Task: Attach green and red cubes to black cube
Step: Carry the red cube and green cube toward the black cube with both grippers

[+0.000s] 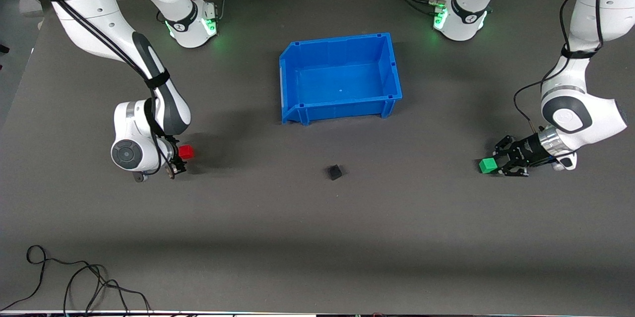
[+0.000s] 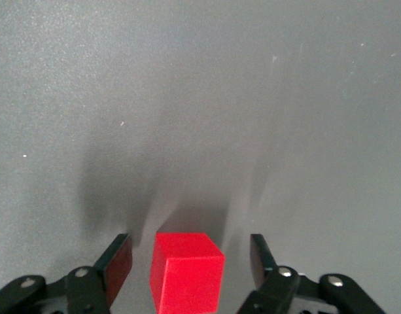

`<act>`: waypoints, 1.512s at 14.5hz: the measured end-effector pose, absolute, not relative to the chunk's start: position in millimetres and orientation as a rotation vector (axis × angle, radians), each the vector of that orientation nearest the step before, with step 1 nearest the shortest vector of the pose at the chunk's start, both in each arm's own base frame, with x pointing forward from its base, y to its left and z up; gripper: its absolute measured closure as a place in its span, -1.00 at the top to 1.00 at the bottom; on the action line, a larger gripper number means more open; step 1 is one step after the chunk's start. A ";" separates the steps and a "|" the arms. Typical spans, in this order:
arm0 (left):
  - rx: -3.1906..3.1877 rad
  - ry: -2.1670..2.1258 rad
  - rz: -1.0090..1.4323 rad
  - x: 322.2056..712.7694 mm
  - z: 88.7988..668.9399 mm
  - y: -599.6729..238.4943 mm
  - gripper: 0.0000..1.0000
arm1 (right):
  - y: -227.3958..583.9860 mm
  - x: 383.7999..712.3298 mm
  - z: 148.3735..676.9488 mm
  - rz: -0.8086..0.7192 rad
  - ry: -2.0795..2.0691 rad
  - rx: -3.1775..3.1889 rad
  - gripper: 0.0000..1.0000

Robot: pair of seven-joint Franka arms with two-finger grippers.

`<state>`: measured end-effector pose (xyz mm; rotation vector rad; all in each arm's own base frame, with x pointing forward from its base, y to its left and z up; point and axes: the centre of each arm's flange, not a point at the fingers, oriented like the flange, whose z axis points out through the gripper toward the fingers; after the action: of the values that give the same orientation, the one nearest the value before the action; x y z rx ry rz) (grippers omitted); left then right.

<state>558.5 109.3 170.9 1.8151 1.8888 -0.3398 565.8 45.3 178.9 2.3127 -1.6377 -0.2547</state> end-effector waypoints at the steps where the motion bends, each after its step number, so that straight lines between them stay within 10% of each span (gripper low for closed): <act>1: 1.802 1.891 -0.333 569.9 179.5 100.3 -0.22 | 45.4 565.7 178.7 -0.255 -1.637 2.313 0.59; 4: 1.798 1.870 -0.324 600.5 203.3 57.6 -0.22 | 45.8 565.7 178.7 -0.255 -1.637 2.313 0.56; 8: 1.823 1.826 -0.357 627.8 224.1 -27.7 -0.22 | 47.1 567.7 183.0 -0.247 -1.633 2.318 -0.13; 22: 1.825 2.052 -0.548 629.4 193.1 -272.2 -0.22 | 265.9 624.6 253.2 -0.197 -1.877 2.287 -0.19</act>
<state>629.4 -272.2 193.1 1.8249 2.0523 -0.5483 624.6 265.9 253.2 2.2868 -1.8773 -0.1966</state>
